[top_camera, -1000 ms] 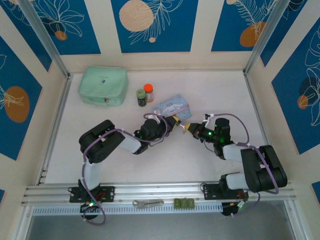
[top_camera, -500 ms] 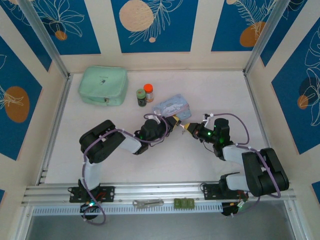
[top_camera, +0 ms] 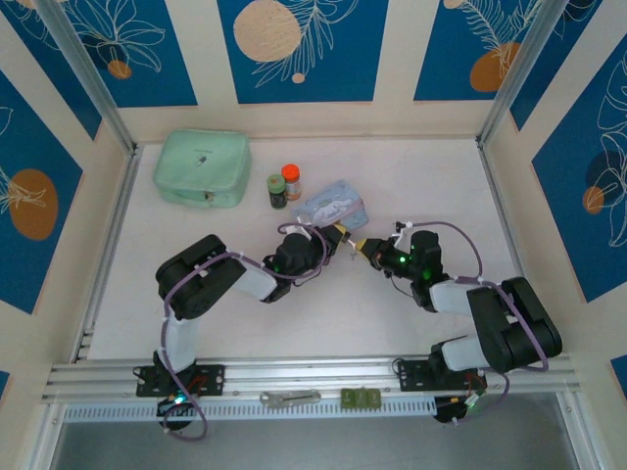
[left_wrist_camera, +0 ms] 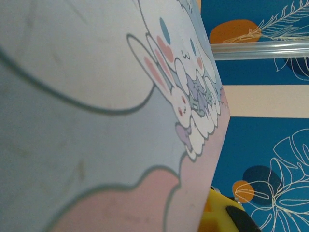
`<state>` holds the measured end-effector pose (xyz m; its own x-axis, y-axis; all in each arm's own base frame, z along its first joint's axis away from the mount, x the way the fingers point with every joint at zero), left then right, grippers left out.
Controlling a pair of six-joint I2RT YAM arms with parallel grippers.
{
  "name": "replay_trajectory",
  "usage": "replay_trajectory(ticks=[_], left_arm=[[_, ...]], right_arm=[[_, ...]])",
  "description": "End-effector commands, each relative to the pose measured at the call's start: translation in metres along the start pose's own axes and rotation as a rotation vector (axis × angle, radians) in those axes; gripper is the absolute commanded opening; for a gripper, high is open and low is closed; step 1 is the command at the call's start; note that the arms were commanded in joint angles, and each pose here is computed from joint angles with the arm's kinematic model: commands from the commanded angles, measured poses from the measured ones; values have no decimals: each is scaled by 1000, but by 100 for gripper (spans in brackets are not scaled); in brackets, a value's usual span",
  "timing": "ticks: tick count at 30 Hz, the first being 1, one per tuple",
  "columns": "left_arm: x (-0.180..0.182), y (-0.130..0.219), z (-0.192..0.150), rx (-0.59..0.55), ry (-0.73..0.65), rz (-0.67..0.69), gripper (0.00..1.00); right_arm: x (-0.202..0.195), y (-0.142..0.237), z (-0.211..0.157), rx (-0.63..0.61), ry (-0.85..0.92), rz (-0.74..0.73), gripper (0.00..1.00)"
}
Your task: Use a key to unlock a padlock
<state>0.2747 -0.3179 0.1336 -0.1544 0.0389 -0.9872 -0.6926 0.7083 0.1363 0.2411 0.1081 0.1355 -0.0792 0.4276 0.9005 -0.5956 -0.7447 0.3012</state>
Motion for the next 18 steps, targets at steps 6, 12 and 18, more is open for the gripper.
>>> replay_trajectory(ticks=[6,12,18], left_arm=[[-23,-1,-34,186,20,-118,0],[-22,1,-36,227,16,-120,0],[-15,6,-37,250,20,-99,0]], right_arm=[[16,-6,17,-35,49,47,0],[19,-7,32,12,96,88,0],[18,-13,37,64,147,107,0]])
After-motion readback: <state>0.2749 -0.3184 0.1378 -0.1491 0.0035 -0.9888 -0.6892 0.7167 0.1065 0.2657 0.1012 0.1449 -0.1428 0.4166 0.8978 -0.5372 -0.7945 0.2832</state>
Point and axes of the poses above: each hand's point on the last joint's axis, 136 mm out from that joint toward the fingers, its own y axis back along the fingers, its own x axis along the line the jaws close on, z = x × y, the point moved 10 cm from there along y, back along the fingers, and after that the axes turned 8 degrees about y, right-handed, at the moved point
